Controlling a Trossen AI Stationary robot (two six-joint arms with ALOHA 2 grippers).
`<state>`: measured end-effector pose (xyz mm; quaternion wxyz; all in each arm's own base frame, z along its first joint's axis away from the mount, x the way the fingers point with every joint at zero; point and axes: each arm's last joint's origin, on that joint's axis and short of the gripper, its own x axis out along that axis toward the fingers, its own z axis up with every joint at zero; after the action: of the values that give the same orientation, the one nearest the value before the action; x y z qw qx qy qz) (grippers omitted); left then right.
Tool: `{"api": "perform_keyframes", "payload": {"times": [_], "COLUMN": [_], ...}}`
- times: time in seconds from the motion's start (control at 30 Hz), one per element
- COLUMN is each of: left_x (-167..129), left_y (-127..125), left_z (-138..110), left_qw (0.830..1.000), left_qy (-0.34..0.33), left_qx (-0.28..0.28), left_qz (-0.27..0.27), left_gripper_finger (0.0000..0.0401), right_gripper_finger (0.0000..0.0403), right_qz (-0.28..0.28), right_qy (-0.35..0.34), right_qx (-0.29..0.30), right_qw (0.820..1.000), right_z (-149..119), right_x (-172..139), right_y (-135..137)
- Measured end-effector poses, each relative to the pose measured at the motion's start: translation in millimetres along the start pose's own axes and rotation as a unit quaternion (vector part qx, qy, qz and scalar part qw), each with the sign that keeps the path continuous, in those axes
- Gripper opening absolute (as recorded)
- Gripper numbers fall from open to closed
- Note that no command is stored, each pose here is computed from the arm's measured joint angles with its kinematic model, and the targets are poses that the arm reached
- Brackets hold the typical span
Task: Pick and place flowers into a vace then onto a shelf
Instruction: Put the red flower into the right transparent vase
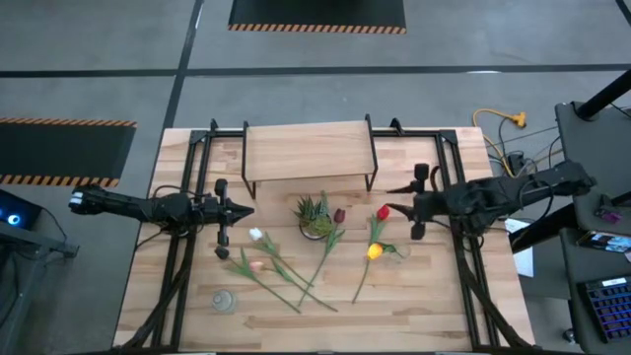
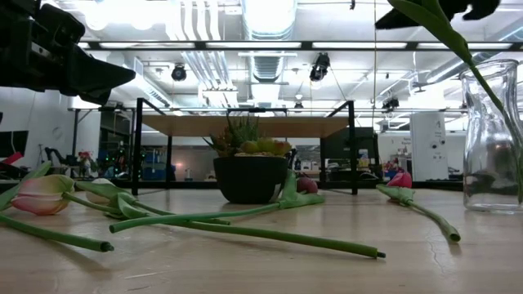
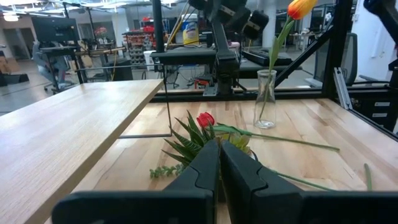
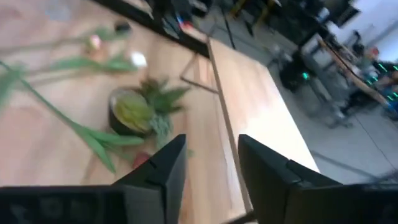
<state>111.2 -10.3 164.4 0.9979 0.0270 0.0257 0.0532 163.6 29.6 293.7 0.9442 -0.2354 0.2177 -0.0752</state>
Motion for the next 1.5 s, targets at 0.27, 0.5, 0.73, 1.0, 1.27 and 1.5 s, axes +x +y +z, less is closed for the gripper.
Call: {"api": "perform_keyframes", "payload": {"times": [0.27,0.5,0.73,1.0,1.27,1.5], "left_x": [0,0,0,0,0,0], "left_y": [0,0,0,0,0,0], "left_z": [0,0,0,0,0,0], "left_qw": [1.000,1.000,1.000,1.000,1.000,1.000], "left_qy": [0.000,0.000,0.000,0.000,0.000,0.000], "left_qx": [0.000,0.000,0.000,0.000,0.000,0.000], "left_qz": [0.000,0.000,0.000,0.000,0.000,0.000], "left_gripper_finger": [0.0000,0.0000,0.0000,0.0000,0.0000,0.0000], "right_gripper_finger": [0.0193,0.0188,0.0172,0.0183,0.0214,0.0238], "right_qz": [0.004,-0.039,-0.104,-0.108,-0.092,-0.117], "right_qy": [0.096,0.131,0.154,0.214,0.335,0.381], "right_qx": [0.005,0.185,0.374,0.477,0.517,0.552], "right_qw": [0.995,0.973,0.909,0.846,0.783,0.732], "right_z": [16,40,47,51,48,47], "right_x": [17,13,15,36,64,83], "right_y": [2,-22,-51,-70,-67,-70]}}
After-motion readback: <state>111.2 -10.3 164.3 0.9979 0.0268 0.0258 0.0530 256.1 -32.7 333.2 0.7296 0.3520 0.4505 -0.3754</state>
